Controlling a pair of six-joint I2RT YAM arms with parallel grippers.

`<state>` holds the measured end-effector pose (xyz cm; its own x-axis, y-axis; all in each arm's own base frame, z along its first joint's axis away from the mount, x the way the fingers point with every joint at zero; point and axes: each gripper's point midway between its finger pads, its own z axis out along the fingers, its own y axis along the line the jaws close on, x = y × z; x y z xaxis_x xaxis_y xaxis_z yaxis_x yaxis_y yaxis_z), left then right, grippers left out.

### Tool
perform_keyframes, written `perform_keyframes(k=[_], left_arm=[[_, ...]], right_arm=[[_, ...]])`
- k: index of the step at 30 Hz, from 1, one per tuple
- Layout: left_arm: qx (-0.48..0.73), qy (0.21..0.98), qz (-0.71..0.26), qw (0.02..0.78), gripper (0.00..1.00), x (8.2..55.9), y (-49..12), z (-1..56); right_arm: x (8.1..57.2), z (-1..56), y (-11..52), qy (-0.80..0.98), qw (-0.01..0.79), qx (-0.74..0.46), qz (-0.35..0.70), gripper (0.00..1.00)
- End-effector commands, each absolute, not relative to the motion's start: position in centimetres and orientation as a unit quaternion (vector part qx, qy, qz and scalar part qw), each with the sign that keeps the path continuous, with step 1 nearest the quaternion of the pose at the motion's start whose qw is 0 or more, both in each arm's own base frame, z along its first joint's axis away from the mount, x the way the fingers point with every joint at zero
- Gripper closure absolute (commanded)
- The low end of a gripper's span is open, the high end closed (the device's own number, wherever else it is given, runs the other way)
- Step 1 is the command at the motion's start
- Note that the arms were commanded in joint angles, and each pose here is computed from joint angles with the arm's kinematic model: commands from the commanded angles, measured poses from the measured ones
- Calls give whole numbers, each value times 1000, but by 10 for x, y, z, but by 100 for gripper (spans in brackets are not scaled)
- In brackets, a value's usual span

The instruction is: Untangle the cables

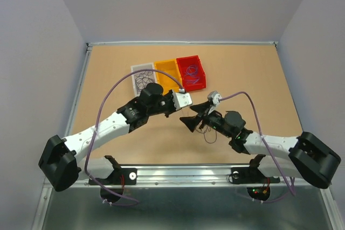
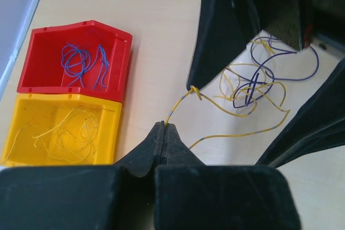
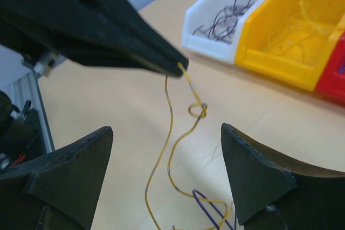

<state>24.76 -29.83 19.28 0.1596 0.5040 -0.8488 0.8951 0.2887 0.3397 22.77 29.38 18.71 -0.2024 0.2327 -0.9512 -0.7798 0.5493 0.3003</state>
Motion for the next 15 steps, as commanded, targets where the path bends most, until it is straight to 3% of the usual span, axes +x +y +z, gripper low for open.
perform_keyframes(k=[1,3,6,7,9,10,12,13,14,15], left_arm=[[535,589,-219,565,100,244,-301,248],[531,581,-229,573,100,242,-303,262],[518,568,-230,597,100,246,-304,299],[501,556,-225,624,100,252,-305,332],[446,570,-185,664,100,273,-292,373],[327,576,-111,741,100,307,-260,473],[238,559,-80,790,100,309,-225,542],[194,564,-63,800,100,320,-216,561],[119,529,-65,838,100,305,-182,627],[54,539,-33,840,100,306,-152,643]], right_arm=[[221,212,320,601,596,-256,468,20],[226,199,326,616,581,-259,466,26],[245,185,327,648,578,-221,445,57],[251,183,326,657,577,-202,441,75],[265,169,318,683,578,-164,414,81],[280,145,310,720,567,-108,386,81],[288,137,300,731,572,-82,362,82],[290,131,295,739,570,-56,355,90],[295,126,288,746,571,-36,341,94],[299,118,275,752,577,-7,318,99]])
